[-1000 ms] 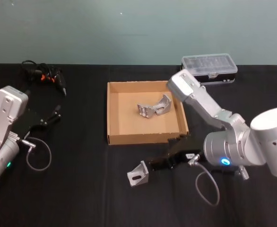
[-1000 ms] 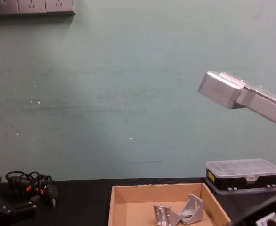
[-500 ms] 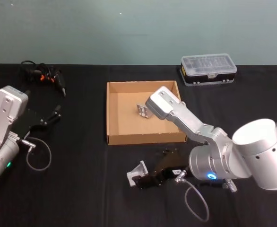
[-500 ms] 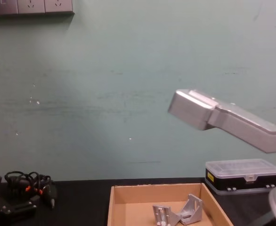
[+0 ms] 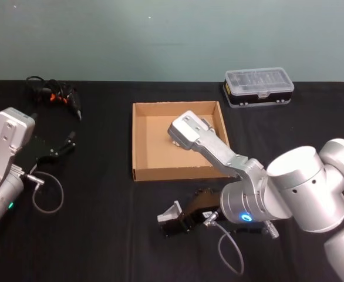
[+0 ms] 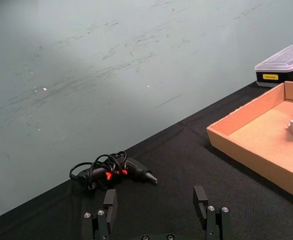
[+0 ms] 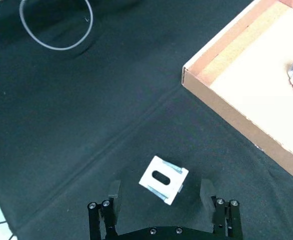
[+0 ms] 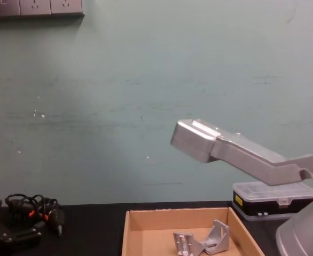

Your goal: Use one hand to pick up the angle iron from the table and place it into the box.

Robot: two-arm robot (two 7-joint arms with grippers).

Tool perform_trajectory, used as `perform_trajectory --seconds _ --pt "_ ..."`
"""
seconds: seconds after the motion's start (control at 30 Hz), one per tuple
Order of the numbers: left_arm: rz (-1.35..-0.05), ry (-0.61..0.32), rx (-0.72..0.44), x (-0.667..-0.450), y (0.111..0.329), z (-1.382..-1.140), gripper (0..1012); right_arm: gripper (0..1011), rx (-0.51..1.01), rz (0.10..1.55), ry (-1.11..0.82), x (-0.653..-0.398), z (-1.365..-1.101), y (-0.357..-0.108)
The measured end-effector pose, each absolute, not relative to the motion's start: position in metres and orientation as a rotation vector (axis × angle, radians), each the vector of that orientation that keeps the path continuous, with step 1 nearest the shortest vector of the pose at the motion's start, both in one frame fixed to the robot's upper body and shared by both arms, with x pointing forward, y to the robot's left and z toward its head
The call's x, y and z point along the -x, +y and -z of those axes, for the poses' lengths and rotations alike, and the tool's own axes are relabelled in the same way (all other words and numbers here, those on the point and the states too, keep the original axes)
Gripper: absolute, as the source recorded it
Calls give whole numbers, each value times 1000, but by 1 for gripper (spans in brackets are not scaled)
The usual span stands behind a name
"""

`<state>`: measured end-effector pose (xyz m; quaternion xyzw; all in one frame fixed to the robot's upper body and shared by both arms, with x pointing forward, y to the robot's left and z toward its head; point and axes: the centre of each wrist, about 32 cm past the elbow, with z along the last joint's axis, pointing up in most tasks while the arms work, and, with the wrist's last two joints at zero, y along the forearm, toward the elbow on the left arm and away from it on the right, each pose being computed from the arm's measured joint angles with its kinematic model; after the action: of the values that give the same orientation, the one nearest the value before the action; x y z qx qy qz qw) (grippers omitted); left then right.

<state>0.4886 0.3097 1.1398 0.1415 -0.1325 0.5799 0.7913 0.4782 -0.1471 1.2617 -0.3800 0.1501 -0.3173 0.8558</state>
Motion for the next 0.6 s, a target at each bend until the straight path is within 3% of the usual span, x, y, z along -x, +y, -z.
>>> perform_trajectory --seconds 0.6 --pt "-1248 -285 -304 -489 310 -1140 1000 1003 807 687 334 -484 -1254 -144"
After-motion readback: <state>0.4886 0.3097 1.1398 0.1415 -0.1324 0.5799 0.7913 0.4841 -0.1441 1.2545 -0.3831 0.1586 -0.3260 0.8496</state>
